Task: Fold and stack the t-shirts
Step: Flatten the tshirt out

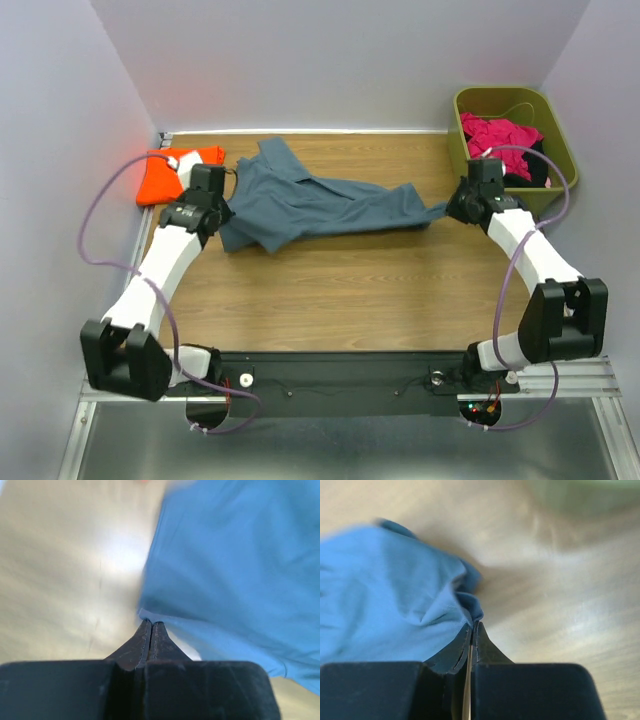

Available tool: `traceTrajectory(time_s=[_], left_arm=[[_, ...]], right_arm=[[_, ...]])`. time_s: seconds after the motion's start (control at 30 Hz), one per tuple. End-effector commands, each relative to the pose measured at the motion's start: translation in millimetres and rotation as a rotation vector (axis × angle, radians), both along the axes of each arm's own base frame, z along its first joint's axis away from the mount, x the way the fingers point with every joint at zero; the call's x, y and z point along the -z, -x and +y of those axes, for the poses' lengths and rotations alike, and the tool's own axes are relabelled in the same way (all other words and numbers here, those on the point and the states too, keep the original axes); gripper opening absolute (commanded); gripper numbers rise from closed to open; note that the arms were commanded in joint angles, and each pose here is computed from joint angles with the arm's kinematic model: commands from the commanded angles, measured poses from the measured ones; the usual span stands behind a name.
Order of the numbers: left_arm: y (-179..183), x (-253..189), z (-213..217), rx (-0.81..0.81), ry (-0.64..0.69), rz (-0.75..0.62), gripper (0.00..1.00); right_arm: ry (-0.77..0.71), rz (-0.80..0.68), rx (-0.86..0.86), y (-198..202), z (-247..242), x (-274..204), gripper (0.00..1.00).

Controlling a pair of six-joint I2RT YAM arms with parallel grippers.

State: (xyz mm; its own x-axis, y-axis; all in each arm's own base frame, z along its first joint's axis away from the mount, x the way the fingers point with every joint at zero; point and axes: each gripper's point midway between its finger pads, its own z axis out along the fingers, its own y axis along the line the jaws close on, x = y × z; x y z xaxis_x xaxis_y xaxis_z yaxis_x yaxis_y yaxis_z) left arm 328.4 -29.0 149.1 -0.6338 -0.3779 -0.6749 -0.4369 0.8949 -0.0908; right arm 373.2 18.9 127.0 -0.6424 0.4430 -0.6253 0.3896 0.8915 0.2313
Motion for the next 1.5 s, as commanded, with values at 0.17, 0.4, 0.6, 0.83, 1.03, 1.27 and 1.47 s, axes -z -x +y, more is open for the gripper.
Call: traceTrajectory(time_s=[0.17, 0.4, 0.6, 0.83, 1.03, 1.27, 1.47], left_arm=[[20.0, -28.3, 9.1, -0.024, 0.048, -0.069, 0.0], [34.2, -56.7, 12.6, -0.024, 0.057, -0.124, 0.0], [44.7, -83.5, 17.2, -0.049, 0.077, -0.211, 0.0], [14.4, -247.1, 36.8, -0.107, 0.042, -0.576, 0.0], [31.3, -409.1, 45.9, -0.104, 0.039, -0.964, 0.0], [104.2, -506.8, 55.4, -0.068, 0.021, -1.281, 0.0], [186.1, -537.3, 63.9, -0.038, 0.008, -1.469, 0.0]], right_arm=[[0.004, -0.14, 0.023, -5.0, -5.6, -55.7, 0.01], [-0.005, -0.149, -0.005, 8.4, -2.2, -67.8, 0.01], [-0.029, -0.184, -0.016, 16.4, 1.5, -83.9, 0.01], [-0.013, -0.45, -0.03, -20.9, 1.0, -204.7, 0.01], [0.039, -0.713, -0.043, -27.4, -3.3, -327.4, 0.01], [0.114, -0.934, -0.065, 16.3, -9.1, -417.5, 0.01], [0.207, -1.099, -0.074, 88.1, -17.5, -464.1, 0.01]])
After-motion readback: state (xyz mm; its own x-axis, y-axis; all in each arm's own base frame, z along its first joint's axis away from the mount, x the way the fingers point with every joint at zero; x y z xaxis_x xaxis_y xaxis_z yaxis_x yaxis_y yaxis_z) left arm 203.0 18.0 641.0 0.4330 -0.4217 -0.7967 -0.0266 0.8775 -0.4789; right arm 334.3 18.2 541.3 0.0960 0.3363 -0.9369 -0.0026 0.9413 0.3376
